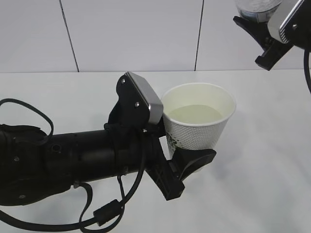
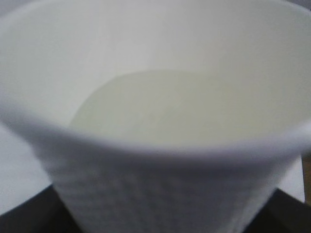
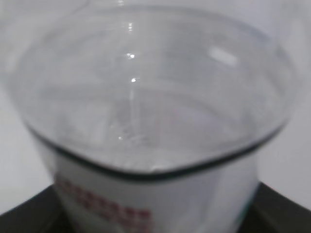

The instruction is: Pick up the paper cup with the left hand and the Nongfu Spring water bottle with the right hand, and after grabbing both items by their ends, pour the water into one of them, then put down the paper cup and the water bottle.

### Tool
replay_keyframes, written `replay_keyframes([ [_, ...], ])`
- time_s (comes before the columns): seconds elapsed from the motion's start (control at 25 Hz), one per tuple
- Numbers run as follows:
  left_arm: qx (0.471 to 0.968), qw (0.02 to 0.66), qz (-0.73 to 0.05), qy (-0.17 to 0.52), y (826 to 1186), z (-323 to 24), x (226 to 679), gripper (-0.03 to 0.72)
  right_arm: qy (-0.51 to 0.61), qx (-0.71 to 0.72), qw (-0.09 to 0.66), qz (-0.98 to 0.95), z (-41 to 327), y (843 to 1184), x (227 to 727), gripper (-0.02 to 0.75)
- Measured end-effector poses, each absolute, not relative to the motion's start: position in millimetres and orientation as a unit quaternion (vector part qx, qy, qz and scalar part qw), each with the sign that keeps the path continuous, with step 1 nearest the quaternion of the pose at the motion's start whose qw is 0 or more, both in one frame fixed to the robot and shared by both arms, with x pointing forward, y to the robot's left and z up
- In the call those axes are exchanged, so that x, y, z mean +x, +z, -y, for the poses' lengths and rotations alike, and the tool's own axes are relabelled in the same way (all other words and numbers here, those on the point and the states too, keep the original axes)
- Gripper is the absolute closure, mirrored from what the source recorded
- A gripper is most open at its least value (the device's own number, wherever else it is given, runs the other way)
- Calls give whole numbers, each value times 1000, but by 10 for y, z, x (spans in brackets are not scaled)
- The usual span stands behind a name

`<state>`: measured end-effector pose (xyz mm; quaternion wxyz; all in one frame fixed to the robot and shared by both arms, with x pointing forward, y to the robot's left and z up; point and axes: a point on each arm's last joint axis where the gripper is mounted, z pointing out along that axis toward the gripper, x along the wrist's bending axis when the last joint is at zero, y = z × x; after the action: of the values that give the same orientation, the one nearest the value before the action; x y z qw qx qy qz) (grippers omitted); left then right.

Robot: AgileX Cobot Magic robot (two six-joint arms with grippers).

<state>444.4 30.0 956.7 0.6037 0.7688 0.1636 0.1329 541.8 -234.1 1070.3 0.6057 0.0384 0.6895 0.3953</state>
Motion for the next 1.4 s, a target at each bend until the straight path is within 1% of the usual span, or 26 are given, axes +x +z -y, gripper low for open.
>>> replay_keyframes([
  [0.44, 769, 604, -164, 133, 9567, -300, 4444, 140, 448, 101, 568, -683, 2341, 10703, 5418, 253],
  [1.04, 769, 604, -164, 133, 9567, -300, 4444, 140, 452, 105, 564, -682, 2341, 10703, 5418, 253],
  [1.4, 769, 604, -164, 133, 9567, -300, 4444, 140, 461, 133, 547, -686, 2352, 10682, 5425, 253],
])
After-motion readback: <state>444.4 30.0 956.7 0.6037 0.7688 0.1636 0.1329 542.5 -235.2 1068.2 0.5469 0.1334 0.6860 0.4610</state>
